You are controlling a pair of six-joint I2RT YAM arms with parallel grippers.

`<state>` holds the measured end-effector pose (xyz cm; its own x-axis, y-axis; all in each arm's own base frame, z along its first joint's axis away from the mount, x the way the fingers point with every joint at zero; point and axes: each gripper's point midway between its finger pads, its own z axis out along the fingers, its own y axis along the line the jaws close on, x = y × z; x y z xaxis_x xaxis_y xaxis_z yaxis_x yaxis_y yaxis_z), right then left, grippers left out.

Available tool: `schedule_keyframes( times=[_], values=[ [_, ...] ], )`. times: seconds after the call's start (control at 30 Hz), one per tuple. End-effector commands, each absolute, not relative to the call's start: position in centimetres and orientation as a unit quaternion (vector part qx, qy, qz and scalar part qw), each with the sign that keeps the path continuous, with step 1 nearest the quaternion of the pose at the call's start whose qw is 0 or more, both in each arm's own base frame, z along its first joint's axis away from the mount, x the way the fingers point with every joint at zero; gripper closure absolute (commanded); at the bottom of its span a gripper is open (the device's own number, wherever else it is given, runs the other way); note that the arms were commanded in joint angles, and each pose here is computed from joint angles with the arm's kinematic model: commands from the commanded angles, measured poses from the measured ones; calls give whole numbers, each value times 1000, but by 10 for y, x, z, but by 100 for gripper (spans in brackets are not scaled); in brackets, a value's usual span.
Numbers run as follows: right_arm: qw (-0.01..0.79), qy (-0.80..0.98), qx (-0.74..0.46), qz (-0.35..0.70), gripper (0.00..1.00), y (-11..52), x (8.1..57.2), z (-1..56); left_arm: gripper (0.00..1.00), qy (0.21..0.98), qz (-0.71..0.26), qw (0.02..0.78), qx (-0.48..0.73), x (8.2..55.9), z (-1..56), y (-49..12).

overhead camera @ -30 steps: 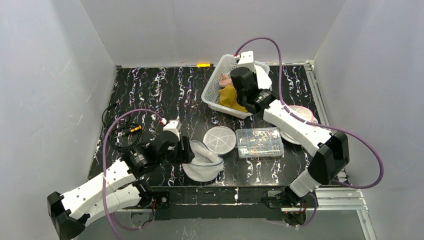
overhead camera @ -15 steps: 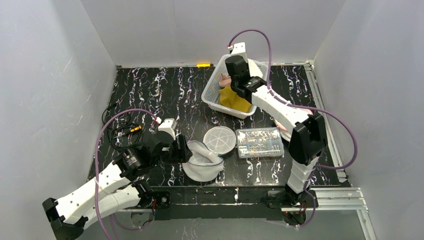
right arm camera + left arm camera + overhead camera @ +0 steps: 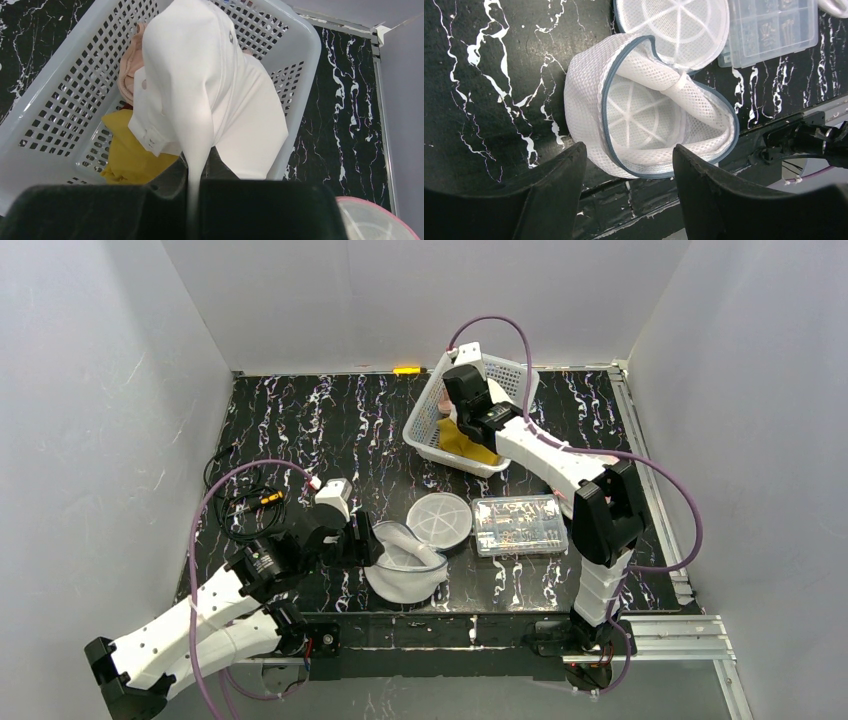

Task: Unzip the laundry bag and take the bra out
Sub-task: Place the bra in the bin.

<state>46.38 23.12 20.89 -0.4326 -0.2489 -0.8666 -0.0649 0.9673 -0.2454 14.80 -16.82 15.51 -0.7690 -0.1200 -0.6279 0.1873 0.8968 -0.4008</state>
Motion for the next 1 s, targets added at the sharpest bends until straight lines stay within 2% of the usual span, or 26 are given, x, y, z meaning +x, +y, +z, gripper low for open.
schedule_keyframes(
  times=[0.0, 0.5, 0.53, 0.63, 0.7, 0.97],
  values=[
    [523, 843, -86, -89, 99, 236, 468, 195, 39, 918, -216, 334, 11, 146, 146, -164],
    [492, 859, -104, -100, 99, 244, 473, 140, 38, 920, -212, 330, 8, 145, 140, -162],
    [492, 859, -105, -95, 95, 246, 472, 140, 38, 920, -211, 329, 7, 145, 139, -161],
    [498, 857, -105, -82, 72, 250, 469, 147, 39, 921, -210, 329, 7, 145, 138, -162],
    [505, 854, -104, -71, 61, 253, 466, 156, 38, 920, -212, 329, 7, 146, 139, -163],
    [527, 844, -92, -26, 34, 262, 453, 196, 39, 921, -215, 325, 8, 145, 137, -165]
  ],
)
